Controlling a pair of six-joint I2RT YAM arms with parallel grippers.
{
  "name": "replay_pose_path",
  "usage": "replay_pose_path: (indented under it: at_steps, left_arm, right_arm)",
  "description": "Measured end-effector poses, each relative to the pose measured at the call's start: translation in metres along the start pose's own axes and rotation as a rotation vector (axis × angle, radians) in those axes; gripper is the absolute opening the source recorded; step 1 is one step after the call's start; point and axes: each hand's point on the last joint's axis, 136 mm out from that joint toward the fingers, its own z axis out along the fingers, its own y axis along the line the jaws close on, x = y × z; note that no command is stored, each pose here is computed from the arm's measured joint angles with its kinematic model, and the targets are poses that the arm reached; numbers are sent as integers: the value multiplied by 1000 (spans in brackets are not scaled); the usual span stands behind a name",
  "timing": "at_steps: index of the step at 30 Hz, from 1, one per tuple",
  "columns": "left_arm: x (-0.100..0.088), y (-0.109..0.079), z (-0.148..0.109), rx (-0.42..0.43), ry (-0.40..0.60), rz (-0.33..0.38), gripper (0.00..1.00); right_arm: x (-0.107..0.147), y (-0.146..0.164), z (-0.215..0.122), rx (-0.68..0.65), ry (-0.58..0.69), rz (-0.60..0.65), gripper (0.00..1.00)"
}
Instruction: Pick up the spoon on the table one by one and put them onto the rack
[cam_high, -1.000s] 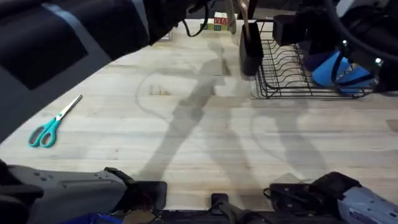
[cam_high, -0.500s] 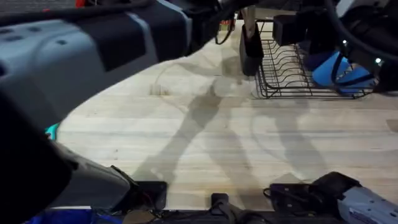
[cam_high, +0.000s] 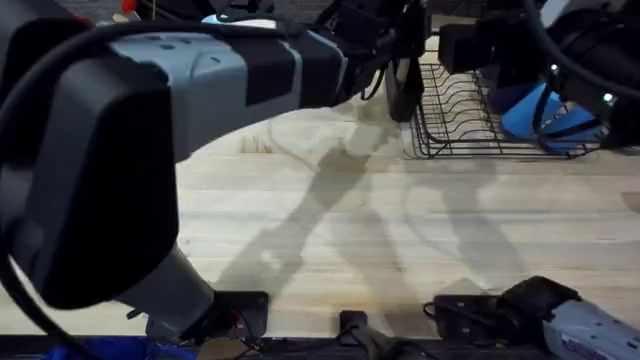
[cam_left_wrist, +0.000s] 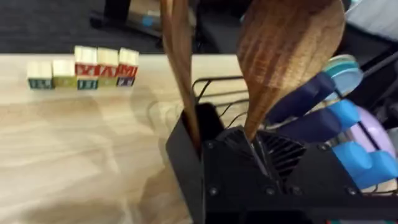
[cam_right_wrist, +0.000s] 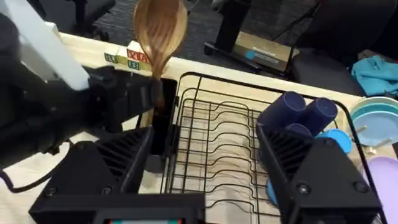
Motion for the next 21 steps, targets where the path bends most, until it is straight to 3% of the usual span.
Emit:
replay_pose_path:
  at_steps: [12,21]
  left_arm:
    - [41,12,-4,-68,157,17,44]
    - [48,16,-5,-84,187,20,57]
  right_arm:
    - [0,0,0,0,0,0,993]
    - [0,0,0,0,0,0,993]
